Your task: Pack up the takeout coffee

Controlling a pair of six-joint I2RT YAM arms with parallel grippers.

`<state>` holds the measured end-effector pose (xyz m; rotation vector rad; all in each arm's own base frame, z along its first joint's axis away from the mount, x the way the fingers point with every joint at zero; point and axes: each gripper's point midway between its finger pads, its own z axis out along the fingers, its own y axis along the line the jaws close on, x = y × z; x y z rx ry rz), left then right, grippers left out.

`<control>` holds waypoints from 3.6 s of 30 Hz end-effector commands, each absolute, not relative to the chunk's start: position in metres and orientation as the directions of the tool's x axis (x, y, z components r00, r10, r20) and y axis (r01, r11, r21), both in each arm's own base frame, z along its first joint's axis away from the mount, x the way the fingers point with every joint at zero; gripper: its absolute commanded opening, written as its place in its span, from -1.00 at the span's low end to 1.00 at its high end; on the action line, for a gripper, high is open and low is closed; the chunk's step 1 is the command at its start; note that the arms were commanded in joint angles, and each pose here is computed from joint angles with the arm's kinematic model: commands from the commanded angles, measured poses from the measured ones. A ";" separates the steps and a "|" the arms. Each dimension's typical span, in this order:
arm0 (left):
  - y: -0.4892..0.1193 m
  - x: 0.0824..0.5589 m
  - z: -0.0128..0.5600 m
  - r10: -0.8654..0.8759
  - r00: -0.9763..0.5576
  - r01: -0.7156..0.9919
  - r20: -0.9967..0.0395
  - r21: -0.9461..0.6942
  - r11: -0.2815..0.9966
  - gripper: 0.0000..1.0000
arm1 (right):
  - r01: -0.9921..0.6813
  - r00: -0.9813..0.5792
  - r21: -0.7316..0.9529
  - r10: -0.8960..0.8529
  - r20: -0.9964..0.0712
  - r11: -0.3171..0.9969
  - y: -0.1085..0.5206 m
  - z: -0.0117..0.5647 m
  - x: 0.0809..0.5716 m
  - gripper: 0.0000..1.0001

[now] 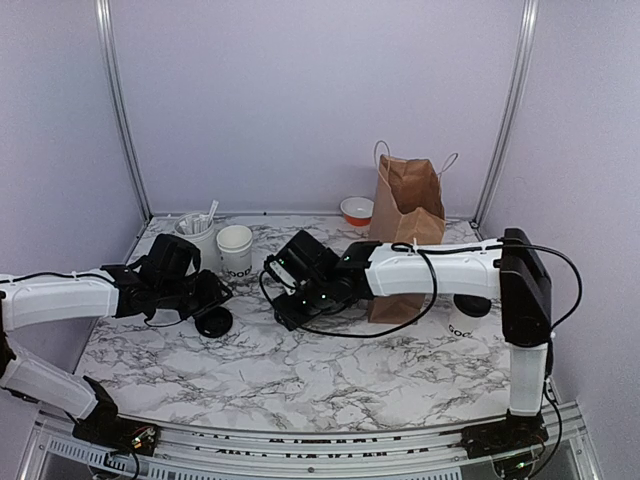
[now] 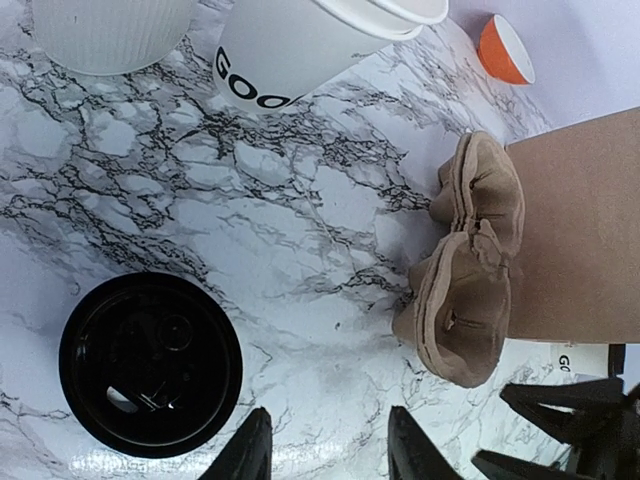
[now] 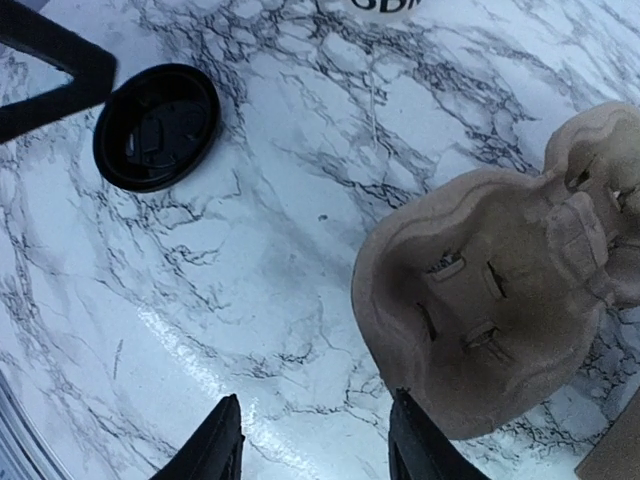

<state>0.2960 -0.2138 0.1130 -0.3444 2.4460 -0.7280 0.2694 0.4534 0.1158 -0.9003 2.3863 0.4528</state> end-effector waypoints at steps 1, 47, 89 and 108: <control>-0.207 0.292 0.114 -0.423 -0.791 -0.094 -0.442 -0.596 0.797 -0.18 | -0.719 -0.623 0.119 -0.559 -0.547 0.684 0.458 0.104 0.279 -0.05; -0.218 0.282 0.109 -0.388 -0.823 -0.040 -0.414 -0.640 0.767 -0.20 | -0.698 -0.622 0.035 -0.581 -0.526 0.715 0.470 0.080 0.327 -0.48; -0.271 0.295 0.091 -0.395 -0.883 -0.041 -0.253 -0.796 0.604 -0.20 | -0.704 -0.637 0.166 -0.510 -0.578 0.691 0.488 0.131 0.295 -0.90; -0.300 0.305 0.088 -0.378 -0.903 -0.039 -0.206 -0.836 0.548 -0.17 | -0.713 -0.633 0.165 -0.524 -0.569 0.682 0.496 0.124 0.287 -0.97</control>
